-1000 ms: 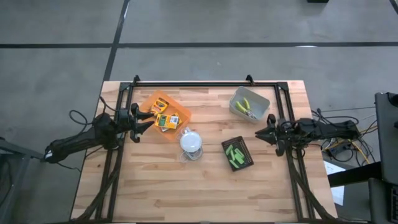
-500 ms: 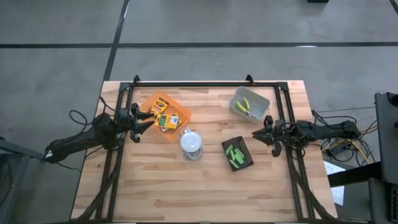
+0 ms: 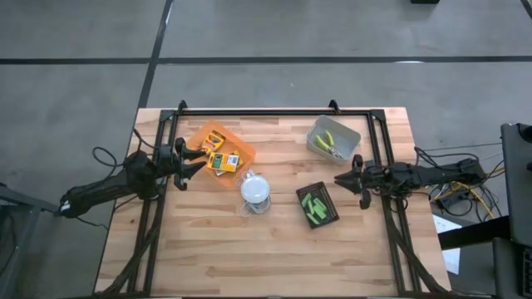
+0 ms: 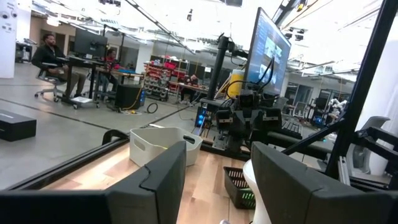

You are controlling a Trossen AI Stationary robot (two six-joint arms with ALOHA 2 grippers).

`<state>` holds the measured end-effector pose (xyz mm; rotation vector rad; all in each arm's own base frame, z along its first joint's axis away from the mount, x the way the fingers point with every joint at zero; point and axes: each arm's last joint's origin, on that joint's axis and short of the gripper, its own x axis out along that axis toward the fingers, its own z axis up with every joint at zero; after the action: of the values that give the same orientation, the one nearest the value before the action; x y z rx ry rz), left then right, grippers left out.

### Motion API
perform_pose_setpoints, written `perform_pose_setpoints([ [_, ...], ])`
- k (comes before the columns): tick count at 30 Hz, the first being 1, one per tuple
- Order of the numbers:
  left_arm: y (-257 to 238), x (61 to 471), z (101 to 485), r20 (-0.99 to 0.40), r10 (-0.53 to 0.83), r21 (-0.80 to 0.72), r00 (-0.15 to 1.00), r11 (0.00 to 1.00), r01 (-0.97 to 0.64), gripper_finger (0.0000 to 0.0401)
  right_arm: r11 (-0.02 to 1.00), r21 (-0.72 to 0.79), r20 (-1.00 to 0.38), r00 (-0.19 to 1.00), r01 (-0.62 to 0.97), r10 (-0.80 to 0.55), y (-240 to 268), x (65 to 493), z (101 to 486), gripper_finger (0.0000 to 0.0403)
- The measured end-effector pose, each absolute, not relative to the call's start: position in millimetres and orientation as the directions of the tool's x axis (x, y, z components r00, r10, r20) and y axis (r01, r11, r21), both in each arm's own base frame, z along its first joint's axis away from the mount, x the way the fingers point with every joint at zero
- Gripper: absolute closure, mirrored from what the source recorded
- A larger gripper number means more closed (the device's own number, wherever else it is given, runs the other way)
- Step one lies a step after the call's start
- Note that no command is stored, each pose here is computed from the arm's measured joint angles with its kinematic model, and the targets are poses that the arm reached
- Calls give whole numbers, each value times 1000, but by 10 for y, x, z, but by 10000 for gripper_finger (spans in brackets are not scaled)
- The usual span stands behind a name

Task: Pick & Place School Supplies
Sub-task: Return to Home Position

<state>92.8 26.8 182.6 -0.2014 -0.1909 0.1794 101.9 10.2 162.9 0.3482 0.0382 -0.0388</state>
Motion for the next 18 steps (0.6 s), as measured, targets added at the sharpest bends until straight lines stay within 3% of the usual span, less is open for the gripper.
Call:
perform_pose_setpoints([
  [18,268,928,1825,169,196,-215,966,964,-158,213,941,333,-79,996,56,-32,105,1040,1599,335],
])
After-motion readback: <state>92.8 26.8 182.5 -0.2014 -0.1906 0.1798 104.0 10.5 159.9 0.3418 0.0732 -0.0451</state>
